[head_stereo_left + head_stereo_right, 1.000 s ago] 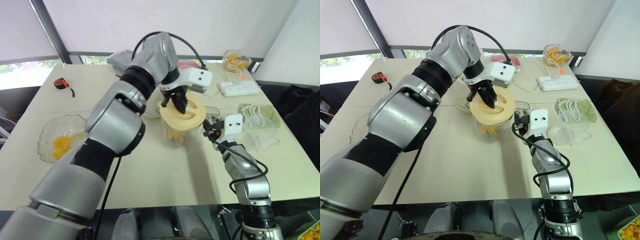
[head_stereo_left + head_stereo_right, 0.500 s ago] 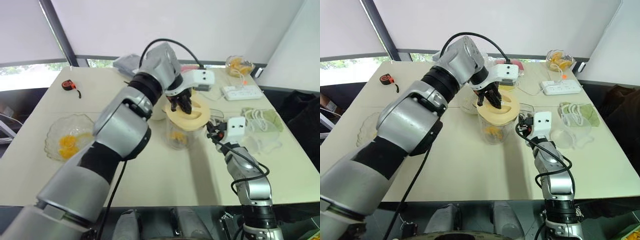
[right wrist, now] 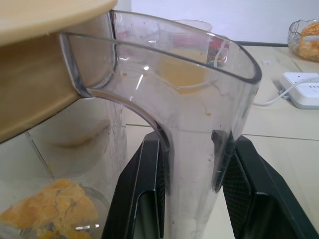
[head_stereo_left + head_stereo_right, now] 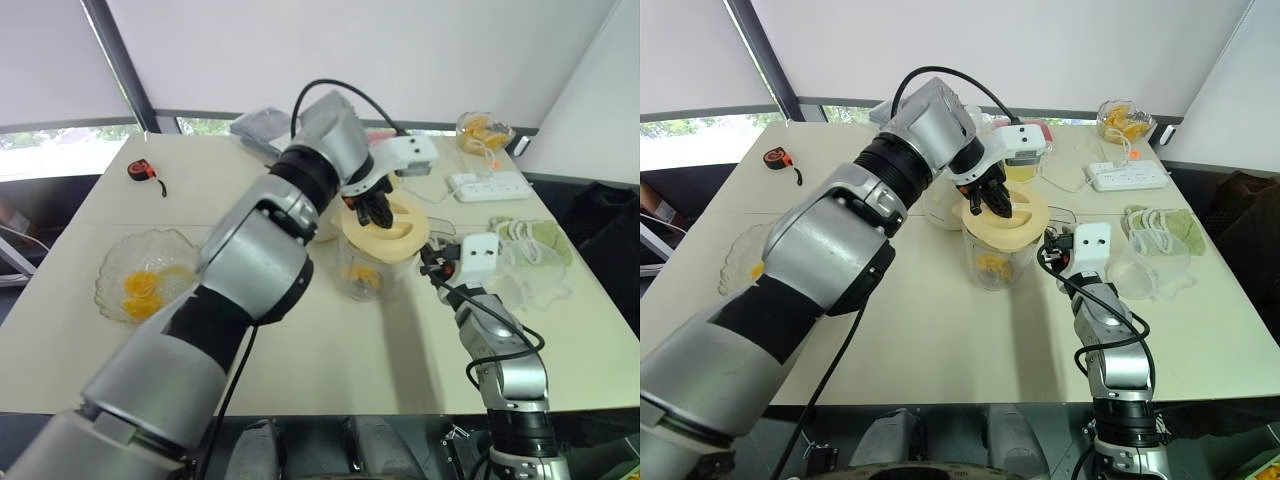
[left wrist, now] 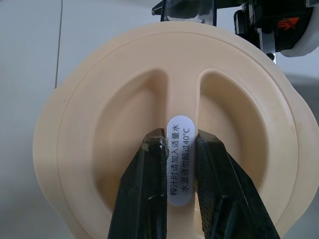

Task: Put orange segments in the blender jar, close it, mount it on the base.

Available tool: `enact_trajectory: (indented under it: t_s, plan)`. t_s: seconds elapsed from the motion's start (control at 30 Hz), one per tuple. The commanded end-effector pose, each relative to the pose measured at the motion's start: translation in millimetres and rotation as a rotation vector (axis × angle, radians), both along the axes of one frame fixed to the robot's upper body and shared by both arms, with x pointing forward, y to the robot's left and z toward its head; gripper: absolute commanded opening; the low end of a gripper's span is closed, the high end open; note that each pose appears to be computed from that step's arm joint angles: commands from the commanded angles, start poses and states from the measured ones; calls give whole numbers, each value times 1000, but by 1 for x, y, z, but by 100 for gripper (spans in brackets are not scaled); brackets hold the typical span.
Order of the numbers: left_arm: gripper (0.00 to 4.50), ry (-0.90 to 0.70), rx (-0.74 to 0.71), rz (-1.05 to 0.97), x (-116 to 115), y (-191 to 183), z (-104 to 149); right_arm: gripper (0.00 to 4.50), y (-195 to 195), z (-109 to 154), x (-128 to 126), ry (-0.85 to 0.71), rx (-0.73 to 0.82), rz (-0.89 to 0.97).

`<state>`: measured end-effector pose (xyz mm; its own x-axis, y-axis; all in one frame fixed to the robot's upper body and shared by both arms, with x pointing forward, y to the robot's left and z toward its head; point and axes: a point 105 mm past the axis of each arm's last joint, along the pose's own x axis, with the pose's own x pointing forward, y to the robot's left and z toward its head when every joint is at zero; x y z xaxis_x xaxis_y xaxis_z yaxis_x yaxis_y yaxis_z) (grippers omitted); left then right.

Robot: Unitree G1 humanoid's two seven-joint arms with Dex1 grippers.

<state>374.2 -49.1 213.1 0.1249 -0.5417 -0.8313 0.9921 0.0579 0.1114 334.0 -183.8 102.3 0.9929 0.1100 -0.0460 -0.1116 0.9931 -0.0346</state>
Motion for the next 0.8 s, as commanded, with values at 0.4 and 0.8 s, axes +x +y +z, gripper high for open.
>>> enact_trajectory:
  t_s: [0.4, 0.8]
  plan:
    - [259, -49, 61, 63, 14, 19, -21, 97, 36, -8, -5, 25, -7, 158]
    - [447, -42, -104, 102, 18, 31, 31, 97, 34, -11, -7, 34, -13, 156]
